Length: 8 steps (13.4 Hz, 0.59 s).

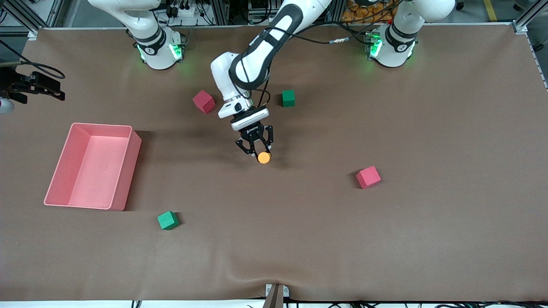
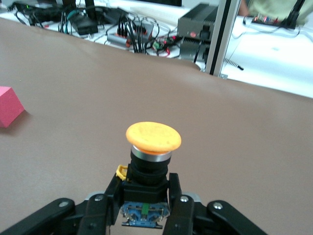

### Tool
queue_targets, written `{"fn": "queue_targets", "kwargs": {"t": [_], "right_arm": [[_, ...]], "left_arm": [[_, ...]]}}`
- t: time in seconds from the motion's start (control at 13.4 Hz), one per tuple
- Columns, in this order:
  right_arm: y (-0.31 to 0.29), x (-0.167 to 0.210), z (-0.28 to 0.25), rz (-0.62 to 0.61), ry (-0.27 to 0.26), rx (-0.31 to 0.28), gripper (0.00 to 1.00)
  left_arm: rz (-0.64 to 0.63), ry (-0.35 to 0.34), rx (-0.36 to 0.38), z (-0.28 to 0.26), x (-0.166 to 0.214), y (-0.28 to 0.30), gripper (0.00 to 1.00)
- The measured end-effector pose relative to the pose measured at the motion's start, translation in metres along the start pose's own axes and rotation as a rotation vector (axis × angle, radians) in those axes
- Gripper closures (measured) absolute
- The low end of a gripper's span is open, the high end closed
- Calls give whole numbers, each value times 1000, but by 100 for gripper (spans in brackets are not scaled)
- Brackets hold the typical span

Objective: Place and upright button with both arms
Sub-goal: 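Lift the button with the left gripper and turn it cap up, then lower the button upright onto the table and open the left gripper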

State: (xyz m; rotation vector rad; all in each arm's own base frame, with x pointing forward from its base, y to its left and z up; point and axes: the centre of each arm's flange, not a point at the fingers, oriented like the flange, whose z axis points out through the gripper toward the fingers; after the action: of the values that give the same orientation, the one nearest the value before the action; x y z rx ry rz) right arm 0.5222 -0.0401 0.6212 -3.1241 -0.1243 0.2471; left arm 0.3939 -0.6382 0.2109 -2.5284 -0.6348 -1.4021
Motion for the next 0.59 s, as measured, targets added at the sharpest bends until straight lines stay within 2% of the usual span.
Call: {"fn": "queue_targets", "kwargs": {"t": [0.22,0.59], "right_arm": [[0,0,0,1,0,0,0],[0,1,-1,2,14,-2,0]], "left_arm": [[-51,95,-19,8,-43,-10,59],[-116,171,-56,6,-86,-20,59]]}}
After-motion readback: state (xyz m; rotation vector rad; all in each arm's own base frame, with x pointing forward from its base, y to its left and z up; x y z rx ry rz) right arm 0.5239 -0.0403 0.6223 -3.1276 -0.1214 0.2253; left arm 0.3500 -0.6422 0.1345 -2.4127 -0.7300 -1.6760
